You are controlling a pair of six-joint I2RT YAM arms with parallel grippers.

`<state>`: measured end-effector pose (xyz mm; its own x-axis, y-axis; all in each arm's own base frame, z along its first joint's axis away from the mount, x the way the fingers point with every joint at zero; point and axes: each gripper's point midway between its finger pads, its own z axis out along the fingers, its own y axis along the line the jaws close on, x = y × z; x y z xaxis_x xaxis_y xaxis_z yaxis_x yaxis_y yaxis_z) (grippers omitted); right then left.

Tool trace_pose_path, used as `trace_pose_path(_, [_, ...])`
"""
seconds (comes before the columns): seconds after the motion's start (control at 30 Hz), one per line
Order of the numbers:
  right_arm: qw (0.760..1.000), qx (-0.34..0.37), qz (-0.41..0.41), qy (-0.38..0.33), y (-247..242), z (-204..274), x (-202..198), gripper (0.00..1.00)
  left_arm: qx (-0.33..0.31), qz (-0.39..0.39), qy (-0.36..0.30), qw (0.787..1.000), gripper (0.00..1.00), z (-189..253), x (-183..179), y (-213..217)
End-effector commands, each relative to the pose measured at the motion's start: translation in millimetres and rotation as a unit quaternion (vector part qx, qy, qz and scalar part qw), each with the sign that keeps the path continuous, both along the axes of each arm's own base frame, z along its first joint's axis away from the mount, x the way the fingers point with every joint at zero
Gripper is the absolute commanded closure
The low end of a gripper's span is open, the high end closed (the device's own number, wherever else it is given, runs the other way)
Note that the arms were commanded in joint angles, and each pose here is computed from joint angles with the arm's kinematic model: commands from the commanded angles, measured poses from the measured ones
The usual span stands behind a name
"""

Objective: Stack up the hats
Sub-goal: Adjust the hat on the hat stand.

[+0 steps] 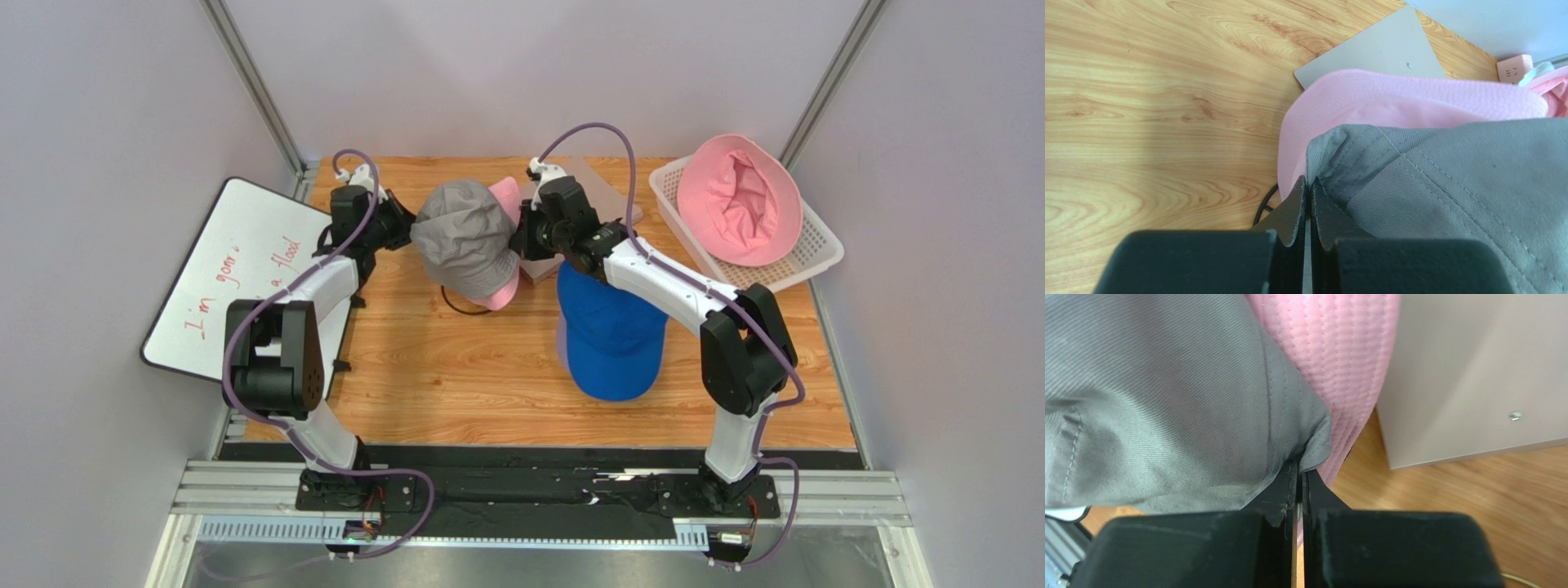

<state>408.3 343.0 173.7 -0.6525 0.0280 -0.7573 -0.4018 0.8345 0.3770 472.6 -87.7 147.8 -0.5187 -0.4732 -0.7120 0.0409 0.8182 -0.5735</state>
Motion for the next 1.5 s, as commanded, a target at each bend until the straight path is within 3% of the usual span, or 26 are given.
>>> trace_pose_path(0.0, [0.995, -0.029, 0.038, 0.083, 7, -38, -52, 1.0, 0.036, 0.015, 0.035, 0.999, 1.0, -25, 7, 14])
trace_pose_path(0.3, [0.995, 0.001, 0.066, 0.076, 13, -15, -75, 0.96, 0.032, -0.084, -0.017, 0.996, 1.0, -14, 13, -11])
trace_pose_path(0.33, [0.995, 0.0, 0.065, 0.071, 10, -9, -73, 0.93, 0.032, -0.094, -0.019, 0.995, 1.0, -13, 12, -14])
trace_pose_path(0.37, [0.996, 0.003, 0.068, 0.063, 8, 1, -73, 0.81, 0.034, -0.103, -0.023, 0.994, 1.0, -11, 11, -16])
trace_pose_path(0.47, [0.996, 0.011, 0.077, 0.041, 0, 25, -75, 0.59, 0.038, -0.137, -0.043, 0.989, 1.0, -4, 6, -23])
trace_pose_path(0.57, [0.996, 0.028, 0.085, 0.021, -8, 50, -77, 0.48, 0.044, -0.158, -0.052, 0.985, 1.0, 2, 2, -26])
trace_pose_path(0.8, [0.992, 0.091, 0.087, -0.027, -28, 110, -66, 0.43, 0.05, -0.181, -0.065, 0.98, 1.0, 9, -2, -30])
trace_pose_path(1.03, [0.975, 0.166, 0.146, -0.027, -15, 129, -37, 0.4, 0.047, -0.178, -0.076, 0.98, 1.0, 18, -3, -31])
trace_pose_path(1.47, [0.971, 0.178, 0.156, -0.011, 7, 94, 15, 0.39, 0.044, -0.181, -0.084, 0.979, 1.0, 25, -6, -33])
